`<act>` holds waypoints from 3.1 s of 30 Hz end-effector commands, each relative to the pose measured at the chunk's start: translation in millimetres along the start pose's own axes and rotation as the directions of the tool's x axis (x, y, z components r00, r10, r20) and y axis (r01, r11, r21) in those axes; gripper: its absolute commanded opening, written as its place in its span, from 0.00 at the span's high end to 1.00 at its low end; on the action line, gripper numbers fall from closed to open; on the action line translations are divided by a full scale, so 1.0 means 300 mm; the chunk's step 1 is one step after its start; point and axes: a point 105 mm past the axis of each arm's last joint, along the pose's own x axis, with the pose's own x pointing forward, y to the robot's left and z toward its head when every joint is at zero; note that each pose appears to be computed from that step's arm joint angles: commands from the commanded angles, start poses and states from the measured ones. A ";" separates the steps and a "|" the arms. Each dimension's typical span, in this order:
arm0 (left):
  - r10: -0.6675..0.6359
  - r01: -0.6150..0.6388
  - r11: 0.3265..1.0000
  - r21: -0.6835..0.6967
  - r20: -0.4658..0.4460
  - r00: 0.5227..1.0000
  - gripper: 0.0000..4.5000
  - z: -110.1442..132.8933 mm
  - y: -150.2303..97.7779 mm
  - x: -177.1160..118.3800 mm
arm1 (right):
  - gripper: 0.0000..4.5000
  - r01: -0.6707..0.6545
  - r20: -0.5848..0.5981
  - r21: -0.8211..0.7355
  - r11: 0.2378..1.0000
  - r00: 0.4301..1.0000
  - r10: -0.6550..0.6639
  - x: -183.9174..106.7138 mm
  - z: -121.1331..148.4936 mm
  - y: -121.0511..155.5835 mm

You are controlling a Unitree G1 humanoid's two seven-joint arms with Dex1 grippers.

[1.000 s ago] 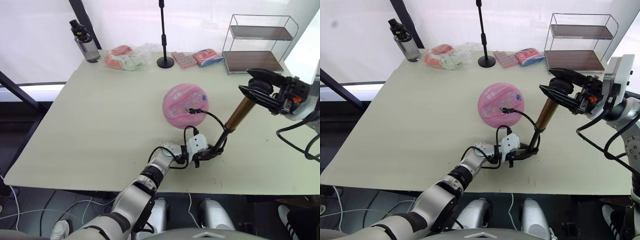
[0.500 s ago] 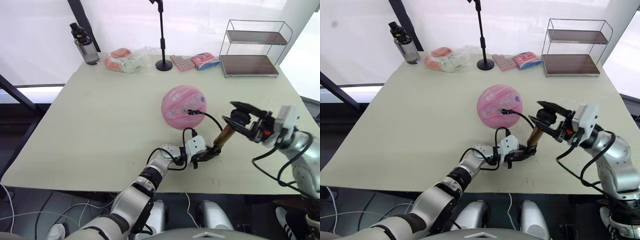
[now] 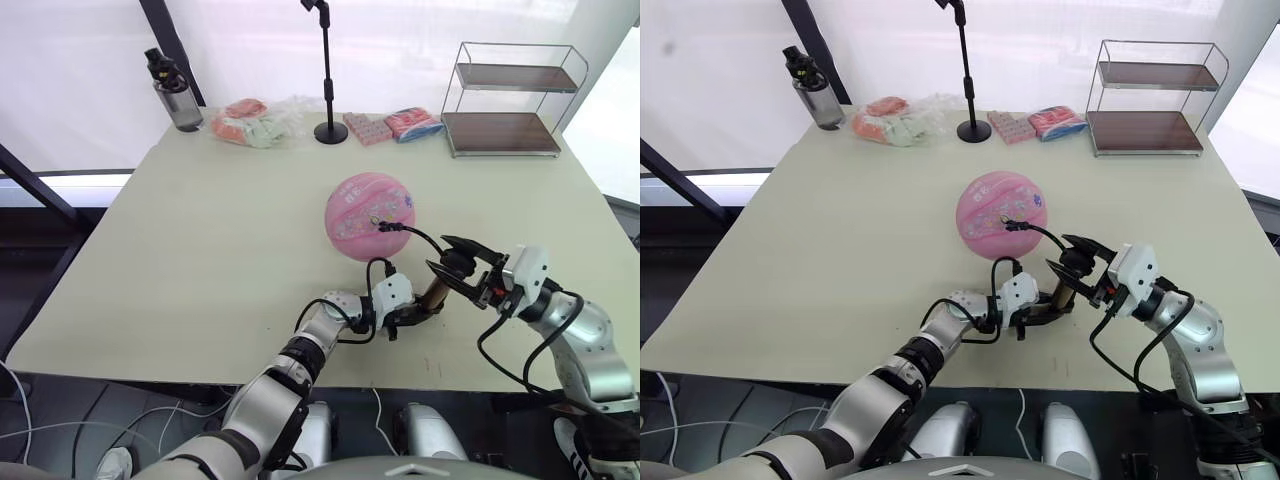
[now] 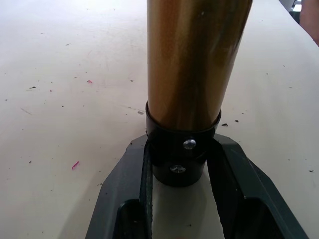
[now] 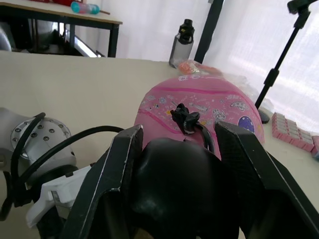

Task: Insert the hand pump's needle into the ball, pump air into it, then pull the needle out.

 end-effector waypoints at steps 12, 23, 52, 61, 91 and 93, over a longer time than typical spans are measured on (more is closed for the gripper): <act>-0.044 0.031 0.994 -0.103 -0.134 0.990 0.76 -0.139 -0.060 -0.032 | 0.58 -0.089 0.217 -0.067 0.994 0.971 0.101 -0.022 0.459 -0.117; -0.044 0.030 0.994 -0.106 -0.132 0.990 0.76 -0.136 -0.061 -0.025 | 0.58 -0.096 -0.066 0.102 0.990 0.992 0.103 0.016 0.058 0.007; -0.052 0.035 0.990 -0.137 -0.121 0.991 0.76 -0.140 -0.057 -0.038 | 0.58 -0.056 0.193 -0.079 0.995 0.979 0.070 -0.029 0.472 -0.141; -0.057 0.041 0.989 -0.142 -0.113 0.992 0.76 -0.135 -0.058 -0.034 | 0.58 -0.083 0.169 -0.097 0.992 0.981 0.099 -0.026 0.526 -0.147; -0.020 0.005 0.992 -0.127 -0.118 0.993 0.76 -0.130 -0.035 -0.036 | 0.58 -0.015 -0.103 0.042 0.999 0.995 0.019 0.024 -0.060 0.021; -0.021 0.006 0.991 -0.131 -0.116 0.993 0.76 -0.130 -0.035 -0.036 | 0.58 -0.023 -0.056 0.027 0.999 0.998 0.024 0.025 0.015 -0.010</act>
